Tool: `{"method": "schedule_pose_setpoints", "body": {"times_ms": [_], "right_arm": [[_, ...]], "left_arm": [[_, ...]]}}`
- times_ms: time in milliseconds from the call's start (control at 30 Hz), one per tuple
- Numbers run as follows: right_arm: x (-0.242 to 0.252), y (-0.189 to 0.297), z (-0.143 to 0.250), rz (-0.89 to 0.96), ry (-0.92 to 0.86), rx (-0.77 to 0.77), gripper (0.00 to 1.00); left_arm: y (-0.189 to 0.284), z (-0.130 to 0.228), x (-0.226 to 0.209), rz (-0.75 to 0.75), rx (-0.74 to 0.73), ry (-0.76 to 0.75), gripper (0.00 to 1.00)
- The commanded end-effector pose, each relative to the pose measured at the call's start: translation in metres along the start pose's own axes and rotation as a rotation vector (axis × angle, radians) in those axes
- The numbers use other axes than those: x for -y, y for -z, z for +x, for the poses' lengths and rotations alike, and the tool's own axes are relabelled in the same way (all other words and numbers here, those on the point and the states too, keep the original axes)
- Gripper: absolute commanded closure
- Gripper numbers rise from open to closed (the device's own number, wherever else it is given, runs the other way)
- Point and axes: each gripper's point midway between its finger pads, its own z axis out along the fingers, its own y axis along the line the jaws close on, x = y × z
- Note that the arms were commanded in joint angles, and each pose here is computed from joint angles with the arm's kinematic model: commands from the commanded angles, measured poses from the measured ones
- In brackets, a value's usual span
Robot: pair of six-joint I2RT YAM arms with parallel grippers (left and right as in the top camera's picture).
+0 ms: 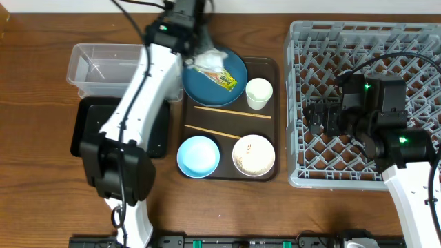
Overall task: Sort waste into correct bins and load items into the dishwasher rack
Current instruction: 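Carry the tissue with the left gripper and drop it into the clear bin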
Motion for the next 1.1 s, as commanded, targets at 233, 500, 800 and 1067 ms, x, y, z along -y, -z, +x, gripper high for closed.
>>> {"method": "schedule_pose_setpoints", "body": {"times_ms": [233,500,800,1067], "right_arm": [[-0.009,0.004,-0.004,-0.022,0.017,0.016,0.01],[-0.009,0.004,-0.005,-0.022,0.018,0.019,0.01],[-0.009,0.004,-0.005,-0.022,0.018,0.019,0.01],[-0.01,0.004,-0.008,-0.023,0.021,0.028,0.01]], "left_arm": [[-0.021,-0.037,-0.102,-0.153,0.007,0.111,0.94],[-0.047,-0.04,-0.154,-0.227,-0.022,0.194,0.89],[-0.063,-0.04,-0.162,-0.232,-0.026,0.208,0.17],[-0.019,-0.05,-0.108,-0.115,0.028,-0.006,0.17]]}}
